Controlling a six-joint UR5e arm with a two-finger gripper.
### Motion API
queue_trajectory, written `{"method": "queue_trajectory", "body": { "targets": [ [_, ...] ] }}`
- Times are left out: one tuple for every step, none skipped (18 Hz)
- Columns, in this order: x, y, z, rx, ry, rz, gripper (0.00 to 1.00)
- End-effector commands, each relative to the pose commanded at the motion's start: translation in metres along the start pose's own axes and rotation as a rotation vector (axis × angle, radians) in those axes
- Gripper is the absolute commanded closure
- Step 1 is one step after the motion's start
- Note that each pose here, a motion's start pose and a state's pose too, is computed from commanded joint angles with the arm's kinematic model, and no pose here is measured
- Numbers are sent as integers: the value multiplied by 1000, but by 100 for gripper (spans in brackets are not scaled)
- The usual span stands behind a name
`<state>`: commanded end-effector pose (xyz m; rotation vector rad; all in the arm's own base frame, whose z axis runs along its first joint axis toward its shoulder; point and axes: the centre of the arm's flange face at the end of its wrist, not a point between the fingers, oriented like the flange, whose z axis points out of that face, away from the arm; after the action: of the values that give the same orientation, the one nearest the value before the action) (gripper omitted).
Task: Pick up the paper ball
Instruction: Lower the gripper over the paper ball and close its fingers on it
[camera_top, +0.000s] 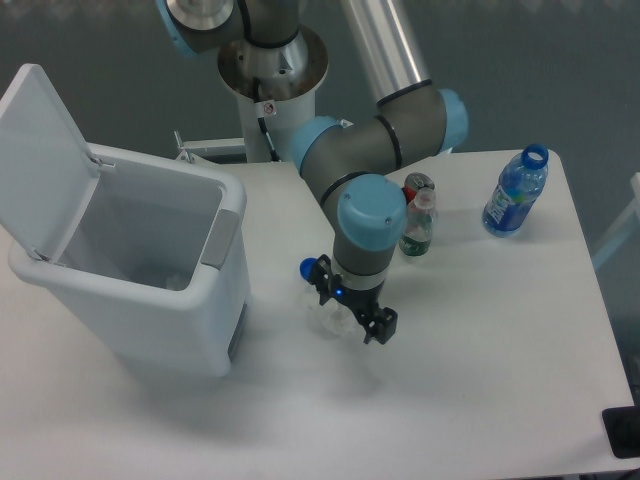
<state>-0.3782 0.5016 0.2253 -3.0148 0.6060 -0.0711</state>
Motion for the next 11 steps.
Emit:
{"method": "queue_trajectory", "body": {
  "targets": [
    [0,0,8,-5,11,27,0],
    [-1,1,15,-12,24,44,0],
    [0,0,18,-15,31,47,0],
    [3,0,21,-17,38,51,0],
    [3,1,23,-18,41,52,0],
    [2,1,25,-21,44,52,0],
    [2,1,28,-22,48,51,0],
    [3,2,31,-28,53,50,0],
    [7,2,37,-45,61,54,0],
    [8,-1,40,-58,61,62,0],
    [8,0,43,-69,61,62,0]
  ]
}}
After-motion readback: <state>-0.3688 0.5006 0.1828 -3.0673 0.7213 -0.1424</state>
